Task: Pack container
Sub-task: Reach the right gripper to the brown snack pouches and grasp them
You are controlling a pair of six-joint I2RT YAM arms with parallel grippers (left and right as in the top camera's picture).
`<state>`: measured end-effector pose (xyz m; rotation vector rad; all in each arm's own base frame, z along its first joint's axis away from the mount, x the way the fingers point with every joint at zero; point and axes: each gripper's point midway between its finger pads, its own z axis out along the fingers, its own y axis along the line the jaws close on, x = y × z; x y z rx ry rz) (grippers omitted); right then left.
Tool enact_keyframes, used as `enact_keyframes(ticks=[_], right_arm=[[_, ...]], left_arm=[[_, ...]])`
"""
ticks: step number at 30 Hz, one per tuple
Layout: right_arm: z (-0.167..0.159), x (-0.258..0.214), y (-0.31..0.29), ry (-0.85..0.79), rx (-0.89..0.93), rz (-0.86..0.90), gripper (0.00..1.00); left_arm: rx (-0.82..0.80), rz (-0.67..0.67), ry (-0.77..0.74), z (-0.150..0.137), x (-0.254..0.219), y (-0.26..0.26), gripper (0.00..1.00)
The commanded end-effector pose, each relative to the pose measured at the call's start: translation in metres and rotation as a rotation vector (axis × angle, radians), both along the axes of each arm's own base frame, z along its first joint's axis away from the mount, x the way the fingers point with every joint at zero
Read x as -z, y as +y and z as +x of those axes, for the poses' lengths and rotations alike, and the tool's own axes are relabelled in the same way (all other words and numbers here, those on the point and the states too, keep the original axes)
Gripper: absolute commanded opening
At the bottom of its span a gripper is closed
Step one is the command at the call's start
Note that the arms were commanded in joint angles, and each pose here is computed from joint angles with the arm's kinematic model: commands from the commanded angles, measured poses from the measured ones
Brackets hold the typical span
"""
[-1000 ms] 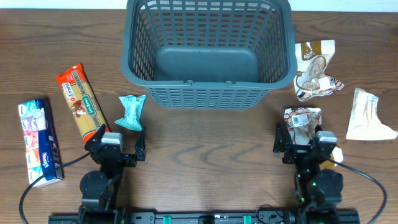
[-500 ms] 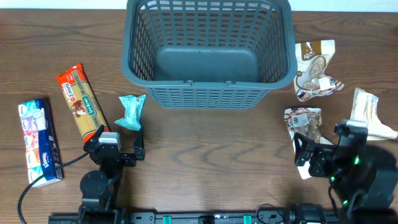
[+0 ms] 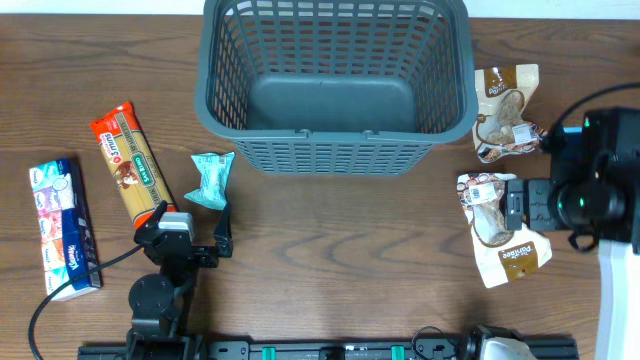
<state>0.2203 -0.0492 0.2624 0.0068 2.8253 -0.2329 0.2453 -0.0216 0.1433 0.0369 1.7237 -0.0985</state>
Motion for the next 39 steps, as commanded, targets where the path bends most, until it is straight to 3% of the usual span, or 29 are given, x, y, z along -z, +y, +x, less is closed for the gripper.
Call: enact_keyframes(ticks=[1,4,18,29,39], right_arm=[[0.009,0.004,-0.004,0.033,-0.089,-0.015,0.99],[0.019,0.018,0.006,0.080,-0.160,0.055,0.99],[0.052,0.091,-0.022,0.207,-0.142,0.107,0.99],[0.074,0.185,-0.027,0.268,-0.329,0.116,0.99],[0.081,0.253,-0.031,0.354,-0.327,0.143,0.96]], left_arm=[[-0.050,0.005,0.048,-0.001,0.017,0.008,0.98],[-0.088,0.011,0.047,0.000,0.016,0.015,0.98],[-0.092,0.012,0.047,0.000,0.016,0.016,0.98],[-0.092,0.012,0.047,0.000,0.016,0.016,0.99],[-0.092,0.012,0.047,0.000,0.016,0.016,0.99]])
